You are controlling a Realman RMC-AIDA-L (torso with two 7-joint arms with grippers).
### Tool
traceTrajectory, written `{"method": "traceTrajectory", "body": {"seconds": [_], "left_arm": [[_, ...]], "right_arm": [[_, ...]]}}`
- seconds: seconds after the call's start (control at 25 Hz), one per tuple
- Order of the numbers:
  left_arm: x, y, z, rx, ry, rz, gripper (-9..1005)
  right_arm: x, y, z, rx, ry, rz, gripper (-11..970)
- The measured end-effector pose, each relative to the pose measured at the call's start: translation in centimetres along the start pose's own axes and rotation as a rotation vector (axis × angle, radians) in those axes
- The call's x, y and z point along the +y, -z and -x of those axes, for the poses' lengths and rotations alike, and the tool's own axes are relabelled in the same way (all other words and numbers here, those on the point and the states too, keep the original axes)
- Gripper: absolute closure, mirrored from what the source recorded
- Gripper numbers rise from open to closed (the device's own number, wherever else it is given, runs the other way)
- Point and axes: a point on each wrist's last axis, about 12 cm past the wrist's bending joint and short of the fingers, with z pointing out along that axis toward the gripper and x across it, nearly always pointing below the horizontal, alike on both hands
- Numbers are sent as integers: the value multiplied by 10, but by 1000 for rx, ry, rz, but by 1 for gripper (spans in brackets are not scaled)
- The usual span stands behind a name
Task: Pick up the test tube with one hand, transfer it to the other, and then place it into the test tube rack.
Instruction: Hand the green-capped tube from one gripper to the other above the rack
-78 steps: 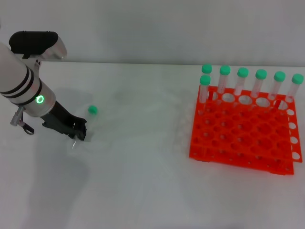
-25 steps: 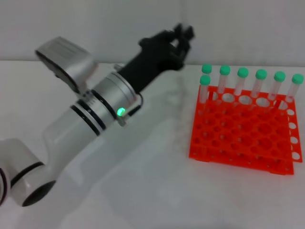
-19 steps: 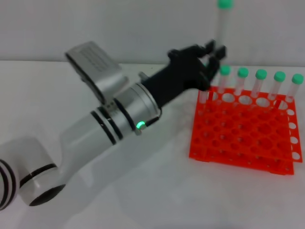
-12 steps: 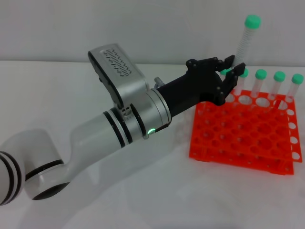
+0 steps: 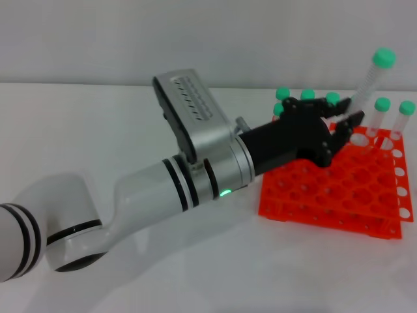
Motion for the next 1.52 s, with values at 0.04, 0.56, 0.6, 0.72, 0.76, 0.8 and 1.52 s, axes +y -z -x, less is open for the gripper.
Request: {"method": "traceTrajectory", "body": {"seconds": [0.04,0.56,0.6,0.72,0.76,0.8,1.52], "left_arm": [[-2,-1,0,9,-9,-15,805],[-9,-10,3,22,-45,-76,805],[-10,-10,3,20,-47,-80,805],[-12,-11,2,19,-59,-87,805],[-13,-10,2,19,-61,-88,805],[-13,-10,2,19,-62,-90,805],[-13,-9,1,15,-64,-76,804]], "right_arm": [[0,-3,1,-1,7,8,157],[11,-48,0,25,15,164,180],[13,-51,-1,27,14,176,181],[19,-61,-4,31,8,214,187],[21,-64,-5,32,5,224,189],[23,-67,-6,31,3,232,190],[32,-79,7,25,-25,352,222]]}}
